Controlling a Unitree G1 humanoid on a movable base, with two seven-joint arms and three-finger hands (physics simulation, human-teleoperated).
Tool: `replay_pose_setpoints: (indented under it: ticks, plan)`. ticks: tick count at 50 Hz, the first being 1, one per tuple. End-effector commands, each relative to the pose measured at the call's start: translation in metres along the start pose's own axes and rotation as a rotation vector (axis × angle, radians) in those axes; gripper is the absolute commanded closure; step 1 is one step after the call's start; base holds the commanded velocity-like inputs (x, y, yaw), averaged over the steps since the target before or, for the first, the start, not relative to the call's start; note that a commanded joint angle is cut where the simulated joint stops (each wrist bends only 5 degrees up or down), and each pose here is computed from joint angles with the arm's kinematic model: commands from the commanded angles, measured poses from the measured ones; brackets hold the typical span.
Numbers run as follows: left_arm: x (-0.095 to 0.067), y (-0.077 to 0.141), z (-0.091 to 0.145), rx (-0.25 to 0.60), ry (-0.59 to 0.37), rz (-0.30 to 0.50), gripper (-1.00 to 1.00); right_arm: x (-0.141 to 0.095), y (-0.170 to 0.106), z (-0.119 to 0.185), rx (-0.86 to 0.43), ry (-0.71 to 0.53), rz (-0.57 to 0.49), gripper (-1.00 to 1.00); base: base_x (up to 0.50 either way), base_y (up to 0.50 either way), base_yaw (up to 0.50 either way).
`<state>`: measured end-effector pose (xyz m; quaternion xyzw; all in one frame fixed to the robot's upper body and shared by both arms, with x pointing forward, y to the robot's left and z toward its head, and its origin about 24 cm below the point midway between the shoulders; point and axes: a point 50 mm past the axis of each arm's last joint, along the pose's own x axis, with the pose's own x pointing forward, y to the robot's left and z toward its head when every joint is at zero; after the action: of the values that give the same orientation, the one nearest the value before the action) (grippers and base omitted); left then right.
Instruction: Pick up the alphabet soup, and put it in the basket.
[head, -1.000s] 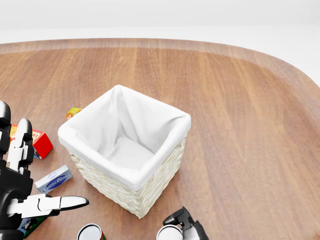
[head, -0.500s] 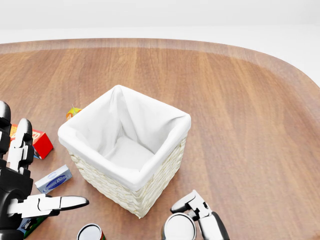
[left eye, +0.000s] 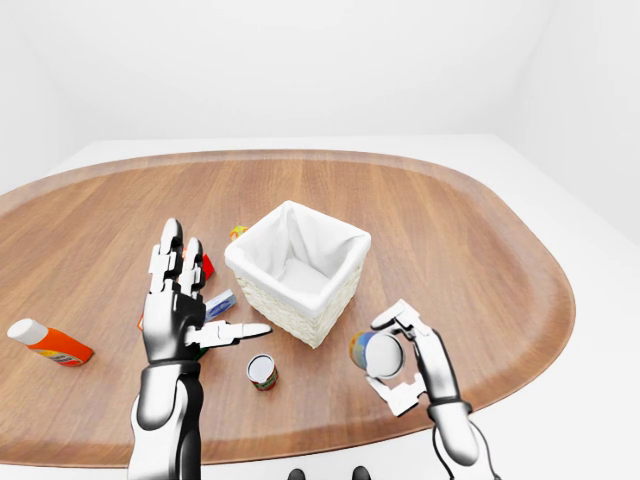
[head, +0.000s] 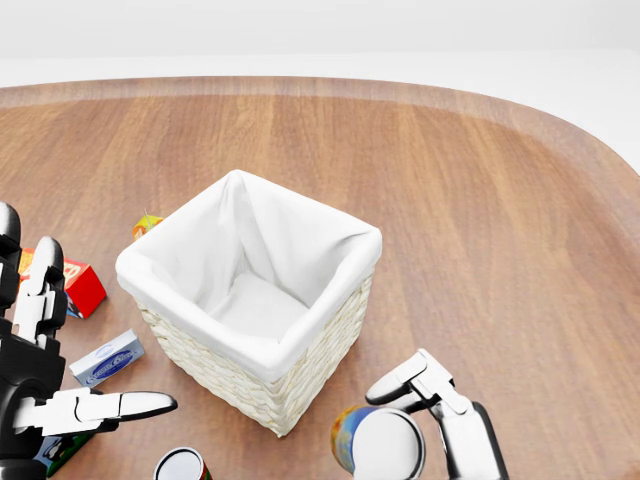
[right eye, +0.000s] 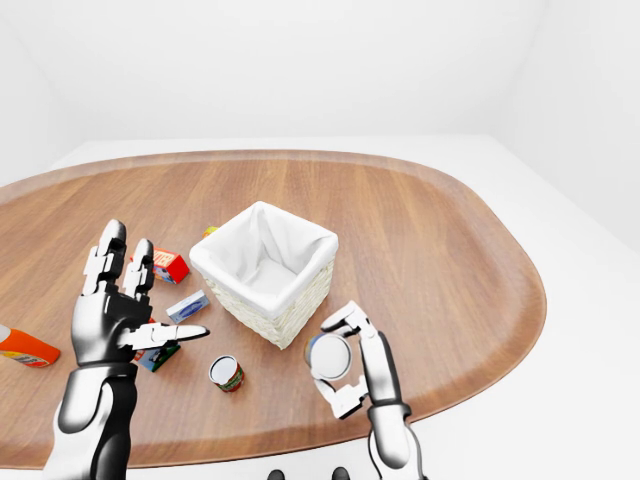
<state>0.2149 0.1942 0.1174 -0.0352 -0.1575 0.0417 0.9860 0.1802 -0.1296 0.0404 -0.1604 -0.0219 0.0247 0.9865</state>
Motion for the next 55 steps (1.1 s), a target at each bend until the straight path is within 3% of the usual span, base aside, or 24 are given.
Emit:
replay_pose_setpoints:
  ticks: [1, 10, 16, 24, 33, 47, 55]
  plan:
    - [0.0, 0.0, 0.001, 0.0, -0.001, 0.0, -1.0, -0.004, -0.012, 0.025, 0.047, -0.096, -0.071, 1.0, 0.0, 0.0, 0.0]
    - [0.001, -0.002, -0.003, 0.004, 0.006, -0.005, -1.0, -0.003, -0.01, 0.052, 0.025, -0.219, -0.066, 1.0, 0.0, 0.0, 0.0]
    - [0.001, -0.002, -0.004, 0.004, 0.009, -0.007, -1.0, -0.002, -0.014, 0.091, 0.017, -0.405, -0.078, 1.0, 0.0, 0.0, 0.0]
    - [0.002, -0.002, -0.005, 0.004, 0.01, -0.007, -1.0, 0.0, -0.013, 0.118, 0.038, -0.536, -0.063, 1.0, 0.0, 0.0, 0.0]
    - [0.001, -0.002, -0.004, 0.003, 0.009, -0.006, -1.0, 0.006, -0.014, 0.142, 0.037, -0.572, -0.064, 1.0, 0.0, 0.0, 0.0]
    - [0.002, -0.001, -0.003, 0.004, 0.008, -0.003, -1.0, 0.04, 0.001, 0.156, 0.013, -0.61, -0.038, 1.0, 0.0, 0.0, 0.0]
    - [0.002, -0.001, -0.004, 0.004, 0.008, -0.003, -1.0, 0.056, 0.013, 0.169, -0.075, -0.642, -0.038, 1.0, 0.0, 0.0, 0.0]
